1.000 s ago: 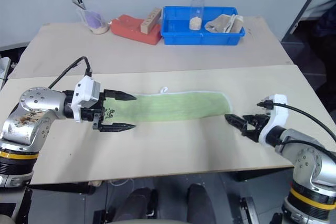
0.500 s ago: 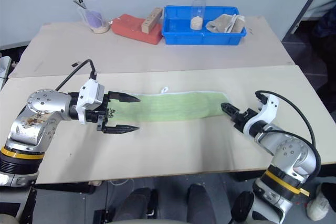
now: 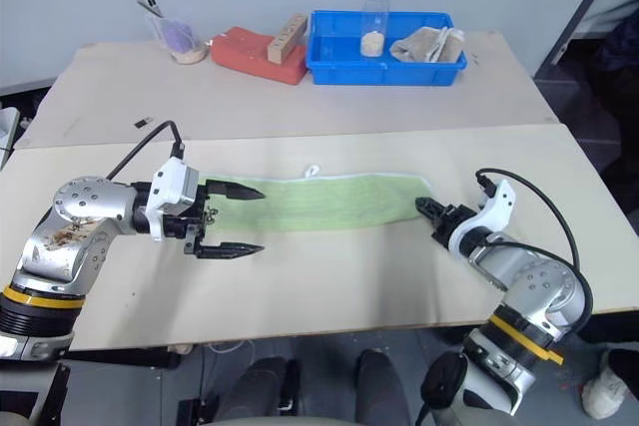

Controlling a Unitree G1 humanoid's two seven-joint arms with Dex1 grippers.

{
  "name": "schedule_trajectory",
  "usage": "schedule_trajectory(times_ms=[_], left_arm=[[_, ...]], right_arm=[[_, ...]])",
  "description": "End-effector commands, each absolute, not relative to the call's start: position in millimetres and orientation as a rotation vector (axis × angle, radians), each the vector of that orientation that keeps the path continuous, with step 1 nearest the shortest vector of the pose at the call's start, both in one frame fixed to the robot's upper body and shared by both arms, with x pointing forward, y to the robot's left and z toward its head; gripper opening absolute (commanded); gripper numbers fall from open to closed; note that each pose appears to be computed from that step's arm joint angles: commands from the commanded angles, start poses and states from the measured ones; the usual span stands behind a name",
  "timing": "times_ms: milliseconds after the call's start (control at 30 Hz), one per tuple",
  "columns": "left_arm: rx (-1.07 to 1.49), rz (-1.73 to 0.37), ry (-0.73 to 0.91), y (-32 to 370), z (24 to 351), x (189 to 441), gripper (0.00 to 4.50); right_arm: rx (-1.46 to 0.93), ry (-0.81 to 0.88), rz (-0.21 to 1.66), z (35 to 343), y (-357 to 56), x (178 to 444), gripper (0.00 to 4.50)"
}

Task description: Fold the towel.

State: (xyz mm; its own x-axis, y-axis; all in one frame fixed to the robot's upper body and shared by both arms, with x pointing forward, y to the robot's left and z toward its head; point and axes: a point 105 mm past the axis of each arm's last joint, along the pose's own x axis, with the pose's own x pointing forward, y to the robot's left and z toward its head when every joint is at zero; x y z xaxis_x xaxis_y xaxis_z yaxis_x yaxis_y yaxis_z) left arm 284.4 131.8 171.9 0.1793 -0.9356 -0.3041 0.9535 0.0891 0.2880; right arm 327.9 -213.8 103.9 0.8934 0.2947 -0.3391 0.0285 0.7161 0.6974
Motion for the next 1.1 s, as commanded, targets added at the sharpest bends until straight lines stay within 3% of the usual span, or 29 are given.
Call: schedule_trajectory(times_ms=[33,300,500,733,1100], left_arm=[[0.496,-1.391,0.009,132.7,178.4,284.4,4.5],[0.499,-1.367,0.01,136.5,177.9,287.0,4.5],[0.487,-1.325,0.021,145.1,178.4,286.7,4.5],[0.473,-1.252,0.009,157.1,188.3,285.8,4.5],[0.457,-1.178,-0.009,161.7,204.0,273.4,4.5]], right_arm=[[0.775,0.419,0.155,110.5,-212.6,328.5,2.66],[0.732,0.369,0.15,119.4,-226.5,333.8,0.14],[0.454,0.362,0.317,138.1,-219.0,331.1,0.06],[-0.011,0.374,0.715,151.9,-148.2,312.6,0.06],[-0.209,0.323,0.903,142.0,-68.4,332.6,0.06]])
